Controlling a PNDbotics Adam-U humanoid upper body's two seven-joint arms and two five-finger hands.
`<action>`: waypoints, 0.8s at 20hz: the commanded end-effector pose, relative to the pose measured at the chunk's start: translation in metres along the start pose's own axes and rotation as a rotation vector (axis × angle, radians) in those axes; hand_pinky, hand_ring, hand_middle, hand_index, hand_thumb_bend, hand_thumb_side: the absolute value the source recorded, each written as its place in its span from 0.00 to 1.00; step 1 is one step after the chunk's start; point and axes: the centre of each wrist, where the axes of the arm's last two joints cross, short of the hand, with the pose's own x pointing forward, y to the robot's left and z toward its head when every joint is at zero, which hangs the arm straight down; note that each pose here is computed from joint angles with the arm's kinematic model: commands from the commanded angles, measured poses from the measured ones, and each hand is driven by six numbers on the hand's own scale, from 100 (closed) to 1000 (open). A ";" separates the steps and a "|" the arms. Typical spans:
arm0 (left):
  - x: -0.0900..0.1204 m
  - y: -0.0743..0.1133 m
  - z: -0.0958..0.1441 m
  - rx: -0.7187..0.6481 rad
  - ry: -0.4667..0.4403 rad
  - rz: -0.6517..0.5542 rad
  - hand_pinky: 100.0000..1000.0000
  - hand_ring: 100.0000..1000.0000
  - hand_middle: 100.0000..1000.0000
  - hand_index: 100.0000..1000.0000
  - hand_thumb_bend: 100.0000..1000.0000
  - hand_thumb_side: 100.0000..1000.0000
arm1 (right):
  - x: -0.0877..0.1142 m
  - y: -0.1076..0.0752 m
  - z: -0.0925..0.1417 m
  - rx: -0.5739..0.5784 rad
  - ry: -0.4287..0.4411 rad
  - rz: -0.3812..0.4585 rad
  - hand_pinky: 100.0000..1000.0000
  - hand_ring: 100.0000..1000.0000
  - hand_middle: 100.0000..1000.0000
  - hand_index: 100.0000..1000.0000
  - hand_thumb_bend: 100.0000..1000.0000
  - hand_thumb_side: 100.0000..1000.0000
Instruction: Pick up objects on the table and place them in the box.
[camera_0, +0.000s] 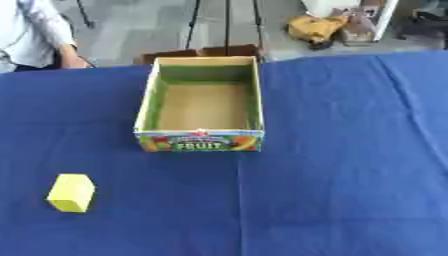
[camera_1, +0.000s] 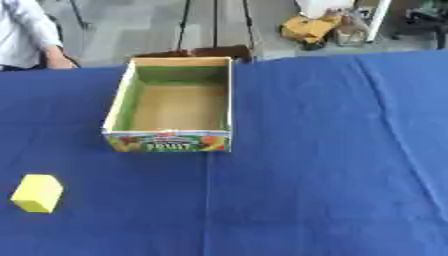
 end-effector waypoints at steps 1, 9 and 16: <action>0.005 0.001 -0.005 0.003 -0.030 0.003 0.62 0.84 0.80 0.95 0.06 1.00 | 0.000 -0.008 -0.010 -0.001 -0.035 0.017 0.64 0.73 0.67 0.80 0.06 1.00; 0.004 0.005 -0.004 -0.008 -0.030 -0.016 0.62 0.84 0.80 0.95 0.06 1.00 | 0.000 -0.008 -0.010 -0.001 -0.033 0.017 0.64 0.74 0.67 0.80 0.06 1.00; 0.004 0.049 -0.021 -0.200 -0.078 -0.282 0.65 0.85 0.81 0.97 0.04 1.00 | 0.000 -0.008 -0.009 0.009 -0.029 0.012 0.64 0.74 0.67 0.80 0.06 1.00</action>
